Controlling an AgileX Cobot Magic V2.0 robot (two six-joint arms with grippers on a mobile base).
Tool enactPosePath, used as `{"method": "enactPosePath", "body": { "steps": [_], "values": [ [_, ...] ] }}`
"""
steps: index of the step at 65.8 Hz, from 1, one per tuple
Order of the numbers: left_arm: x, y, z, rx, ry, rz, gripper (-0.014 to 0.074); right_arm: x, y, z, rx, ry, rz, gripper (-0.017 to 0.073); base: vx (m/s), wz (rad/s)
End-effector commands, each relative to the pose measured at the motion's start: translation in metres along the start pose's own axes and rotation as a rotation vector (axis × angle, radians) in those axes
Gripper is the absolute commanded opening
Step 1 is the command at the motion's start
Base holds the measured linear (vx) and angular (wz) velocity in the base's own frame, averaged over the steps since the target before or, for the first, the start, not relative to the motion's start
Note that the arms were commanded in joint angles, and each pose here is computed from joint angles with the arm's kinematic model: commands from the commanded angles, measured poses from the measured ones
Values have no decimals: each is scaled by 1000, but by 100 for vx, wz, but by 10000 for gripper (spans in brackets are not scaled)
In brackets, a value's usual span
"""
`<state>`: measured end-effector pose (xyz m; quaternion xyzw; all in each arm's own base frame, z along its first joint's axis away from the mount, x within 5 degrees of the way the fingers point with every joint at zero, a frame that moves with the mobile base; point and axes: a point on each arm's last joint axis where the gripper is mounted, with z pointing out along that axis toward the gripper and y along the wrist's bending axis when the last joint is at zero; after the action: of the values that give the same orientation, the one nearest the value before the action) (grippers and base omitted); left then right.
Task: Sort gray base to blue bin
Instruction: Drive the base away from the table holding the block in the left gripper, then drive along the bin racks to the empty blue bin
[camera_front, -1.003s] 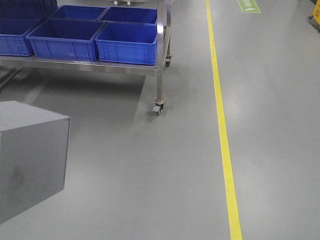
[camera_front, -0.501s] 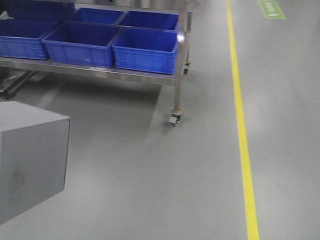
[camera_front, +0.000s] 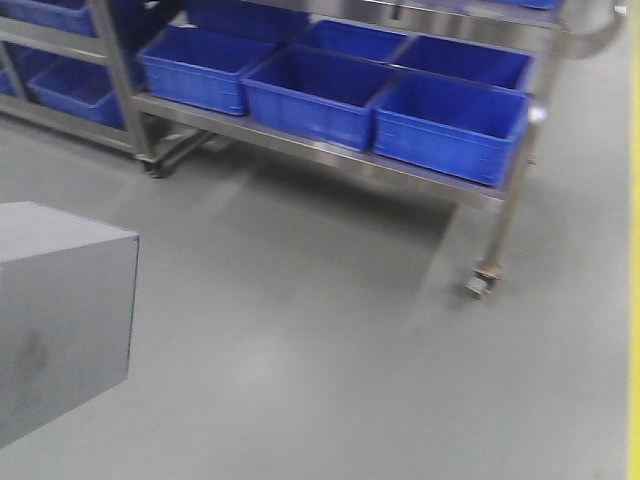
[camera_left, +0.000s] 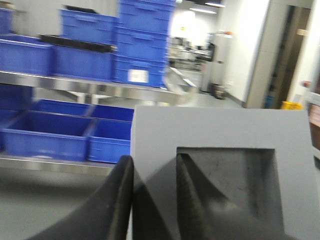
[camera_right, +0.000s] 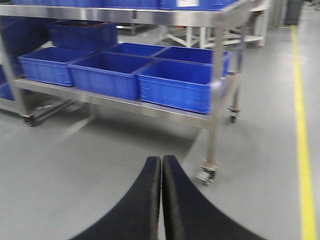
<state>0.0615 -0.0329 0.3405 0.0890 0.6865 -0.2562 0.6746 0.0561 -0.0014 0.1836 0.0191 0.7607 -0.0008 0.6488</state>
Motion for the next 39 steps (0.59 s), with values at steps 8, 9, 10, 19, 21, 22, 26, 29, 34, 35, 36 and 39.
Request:
{"method": "enactPosePath", "body": {
  "steps": [8,9,10,19,21,22,26,29,34,35,36,39],
  "values": [
    [-19,-5,-2,33,-126,-7,-6,-5,0,1,3,-53,-16,-5,25,64],
    [-19,-5,-2,33,-126,-7,-6,-5,0,1,3,-53,-16,-5,25,63],
    [-19,-5,-2,33,-126,-7,-6,-5,0,1,3,-53,-16,-5,26,61],
    [-19,-5,-2,33,-126,-7,-6,-5,0,1,3,-53,-16,-5,26,56],
    [-19,-5,-2,33,-126,-7,-6,-5,0,1,3,-53,-16,-5,27,51],
    [-19,-5,-2,33,-126,-7,-6,-5,0,1,3,-53,-16,-5,27,48],
    [-19,-5,-2,33,-126,-7,-6,-5,0,1,3,-53,-16,-5,28,45],
    [-19,-5,-2,33,-126,-7,-6,-5,0,1,3,-53,-16,-5,29,41],
    [-19,-5,-2,33,-126,-7,-6,-5,0,1,3,-53,-16,-5,30,37],
    [-19,-5,-2,33,-126,-7,-6,-5,0,1,3,-53,-16,-5,31,35],
    [-19,-5,-2,33,-126,-7,-6,-5,0,1,3,-53,-16,-5,31,35],
    [-19,-5,-2,33,-126,-7,-6,-5,0,1,3,-53,-16,-5,32,35]
  ]
}}
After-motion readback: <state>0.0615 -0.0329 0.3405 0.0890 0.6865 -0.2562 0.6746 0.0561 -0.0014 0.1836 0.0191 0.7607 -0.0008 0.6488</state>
